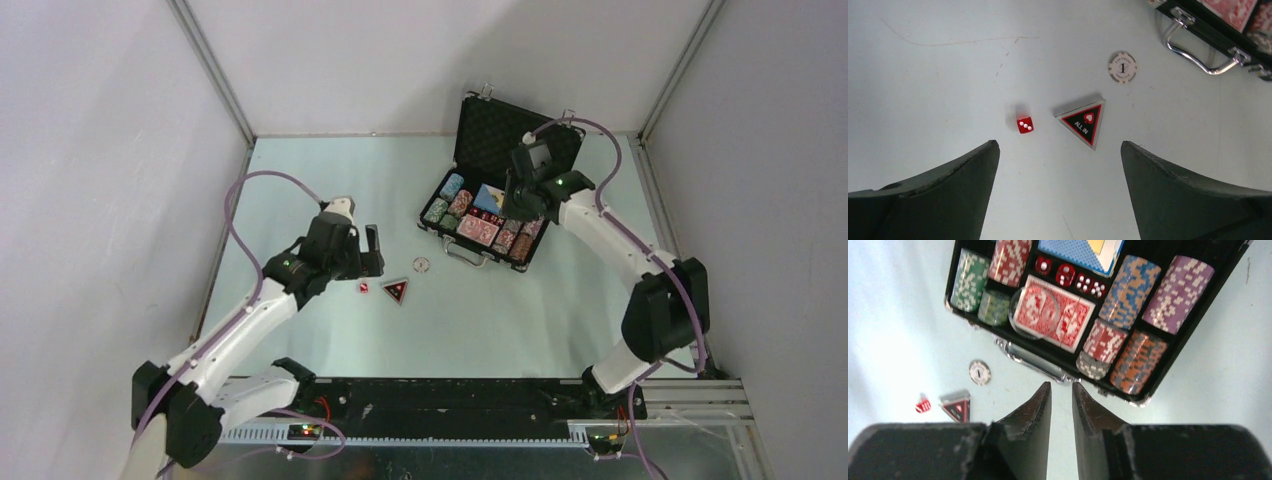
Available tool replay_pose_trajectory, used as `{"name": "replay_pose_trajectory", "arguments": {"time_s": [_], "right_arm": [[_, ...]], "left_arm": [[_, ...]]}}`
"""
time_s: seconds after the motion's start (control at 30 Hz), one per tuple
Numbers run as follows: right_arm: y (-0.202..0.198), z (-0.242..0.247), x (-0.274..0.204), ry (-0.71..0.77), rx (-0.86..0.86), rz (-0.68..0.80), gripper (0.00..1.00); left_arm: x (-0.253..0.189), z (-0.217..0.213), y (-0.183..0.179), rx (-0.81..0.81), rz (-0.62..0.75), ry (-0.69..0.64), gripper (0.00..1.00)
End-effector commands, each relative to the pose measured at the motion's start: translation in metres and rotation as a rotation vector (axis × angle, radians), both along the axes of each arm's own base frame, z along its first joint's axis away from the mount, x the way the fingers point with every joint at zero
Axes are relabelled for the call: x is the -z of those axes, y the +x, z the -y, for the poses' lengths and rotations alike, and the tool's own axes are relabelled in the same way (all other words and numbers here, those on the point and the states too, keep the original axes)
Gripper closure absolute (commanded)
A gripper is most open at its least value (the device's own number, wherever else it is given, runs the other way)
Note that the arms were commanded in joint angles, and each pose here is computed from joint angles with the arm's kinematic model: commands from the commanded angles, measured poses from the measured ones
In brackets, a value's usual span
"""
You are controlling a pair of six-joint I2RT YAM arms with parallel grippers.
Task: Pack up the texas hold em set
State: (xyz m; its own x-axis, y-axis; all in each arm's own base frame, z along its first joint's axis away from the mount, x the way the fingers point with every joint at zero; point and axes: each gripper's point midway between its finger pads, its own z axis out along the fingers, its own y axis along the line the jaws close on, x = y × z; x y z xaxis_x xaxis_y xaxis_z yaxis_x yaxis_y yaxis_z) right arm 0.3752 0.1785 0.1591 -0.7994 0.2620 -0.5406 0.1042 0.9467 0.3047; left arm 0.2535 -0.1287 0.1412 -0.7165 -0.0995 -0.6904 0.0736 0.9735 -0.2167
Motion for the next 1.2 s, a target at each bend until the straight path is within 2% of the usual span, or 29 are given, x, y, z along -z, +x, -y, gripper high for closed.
{"name": "replay_pose_trajectory", "arguments": {"time_s": [0.0,0.1,0.37,0.4,0.43,0.47,0.5,0.53,0.6,0.77,0.97,1.13,1.17], "right_arm": [[-0.015,-0.005,-0.036,-0.045,-0.108,0.169,0.77],[-0.019,-0.01,-0.079,-0.004,-0.136,0.355,0.75],[-0.038,-0.018,-0.087,0.01,-0.314,0.453,0.6],[-0.041,-0.02,-0.101,0.04,-0.329,0.51,0.56],[-0.044,-0.019,-0.096,0.038,-0.338,0.521,0.54],[-0.047,-0.019,-0.117,0.066,-0.34,0.607,0.47],[-0.05,-0.017,-0.11,0.055,-0.355,0.618,0.44],[-0.053,-0.016,-0.128,0.073,-0.359,0.695,0.36],[-0.06,-0.013,-0.131,0.066,-0.384,0.746,0.29],[-0.071,-0.016,-0.122,0.043,-0.473,0.749,0.28],[-0.086,-0.024,-0.116,0.075,-0.58,0.715,0.28],[-0.084,-0.021,-0.113,0.046,-0.577,0.715,0.29],[-0.084,-0.02,-0.112,0.04,-0.572,0.714,0.29]], "left_arm": [[-0.008,-0.01,0.019,-0.178,-0.053,-0.023,0.02],[0.004,-0.018,0.023,-0.255,-0.112,-0.013,0.02],[0.007,-0.028,0.039,-0.392,-0.14,-0.069,0.02],[0.009,-0.031,0.039,-0.411,-0.154,-0.081,0.02],[0.011,-0.031,0.041,-0.433,-0.167,-0.098,0.02],[0.011,-0.033,0.042,-0.447,-0.177,-0.111,0.02],[0.012,-0.034,0.043,-0.467,-0.184,-0.125,0.02],[0.012,-0.036,0.043,-0.485,-0.19,-0.131,0.02],[0.013,-0.038,0.045,-0.528,-0.202,-0.151,0.02],[0.026,-0.041,0.044,-0.648,-0.278,-0.181,0.02],[0.044,-0.034,0.046,-0.692,-0.352,-0.206,0.02],[0.052,-0.032,0.049,-0.738,-0.375,-0.226,0.0],[0.053,-0.031,0.048,-0.74,-0.384,-0.229,0.03]]}}
